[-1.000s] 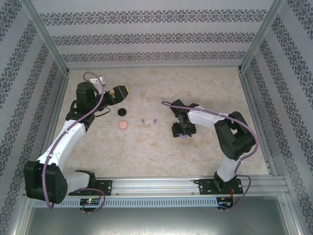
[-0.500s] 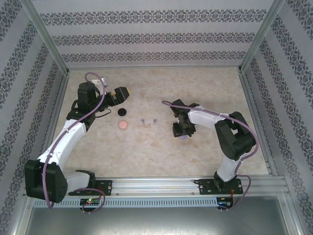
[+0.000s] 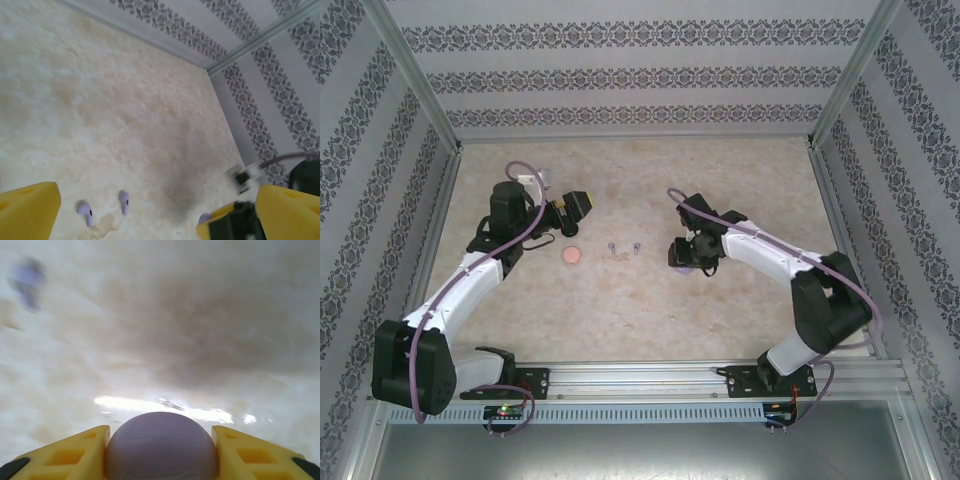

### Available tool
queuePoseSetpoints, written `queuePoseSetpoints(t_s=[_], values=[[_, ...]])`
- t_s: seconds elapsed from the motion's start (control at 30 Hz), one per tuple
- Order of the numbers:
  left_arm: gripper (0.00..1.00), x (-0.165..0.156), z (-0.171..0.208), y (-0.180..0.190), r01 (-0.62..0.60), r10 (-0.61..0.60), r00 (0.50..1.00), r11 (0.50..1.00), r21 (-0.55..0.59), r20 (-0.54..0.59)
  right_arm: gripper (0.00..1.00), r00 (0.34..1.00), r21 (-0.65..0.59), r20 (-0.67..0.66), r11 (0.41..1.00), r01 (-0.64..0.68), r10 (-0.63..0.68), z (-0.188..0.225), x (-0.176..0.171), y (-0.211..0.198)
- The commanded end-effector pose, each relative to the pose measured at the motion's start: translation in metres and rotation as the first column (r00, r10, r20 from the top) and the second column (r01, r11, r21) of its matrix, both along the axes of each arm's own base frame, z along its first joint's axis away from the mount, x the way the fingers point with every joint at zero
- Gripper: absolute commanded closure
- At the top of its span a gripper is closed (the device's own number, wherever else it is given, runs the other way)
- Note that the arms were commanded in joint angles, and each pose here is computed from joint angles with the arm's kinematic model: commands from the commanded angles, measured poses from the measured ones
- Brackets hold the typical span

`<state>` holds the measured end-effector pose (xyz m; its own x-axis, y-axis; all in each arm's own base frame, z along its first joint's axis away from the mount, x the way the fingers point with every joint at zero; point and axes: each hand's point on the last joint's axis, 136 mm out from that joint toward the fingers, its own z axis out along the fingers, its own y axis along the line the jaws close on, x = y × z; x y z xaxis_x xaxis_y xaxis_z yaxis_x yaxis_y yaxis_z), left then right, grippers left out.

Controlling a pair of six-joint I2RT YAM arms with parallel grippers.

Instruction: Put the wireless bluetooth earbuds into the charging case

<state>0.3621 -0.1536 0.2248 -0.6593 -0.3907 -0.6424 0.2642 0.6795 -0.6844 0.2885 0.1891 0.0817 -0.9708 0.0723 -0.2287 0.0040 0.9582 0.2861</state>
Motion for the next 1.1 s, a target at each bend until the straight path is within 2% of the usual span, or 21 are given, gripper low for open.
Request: queuePoseSetpoints(t_s=[0.0,0.13,0.3,0.5,0.77,0.87,1.07], values=[[0.00,0.000,0.013,-0.022,0.059,-0.056,0.990,0.998,-0.018,0.127,0.67,0.984,0.184,0.077,0.972,0.146,-0.163,0.047,0.031,0.015],[0.00,-0.011,0.005,-0.050,0.151,-0.149,0.971,0.989,0.006,0.188,0.66,0.943,0.325,0.125,0.911,0.254,-0.308,0.089,0.059,0.015],[0.00,-0.024,0.002,-0.075,0.228,-0.220,0.937,0.974,0.002,0.273,0.67,0.887,0.468,0.112,0.811,0.350,-0.448,0.127,0.083,0.020],[0.00,-0.027,0.000,-0.097,0.235,-0.225,0.918,0.972,0.011,0.326,0.68,0.824,0.599,0.015,0.665,0.447,-0.567,0.144,0.096,0.029],[0.06,-0.011,-0.001,-0.119,0.234,-0.205,0.912,0.971,-0.042,0.356,0.68,0.742,0.675,-0.090,0.508,0.536,-0.664,0.154,0.096,0.040],[0.09,-0.004,0.003,-0.125,0.234,-0.191,0.908,0.970,-0.072,0.372,0.69,0.733,0.692,-0.110,0.478,0.542,-0.671,0.159,0.094,0.047],[0.15,0.009,0.012,-0.129,0.221,-0.162,0.903,0.969,-0.109,0.398,0.69,0.735,0.700,-0.115,0.470,0.537,-0.669,0.164,0.090,0.058]])
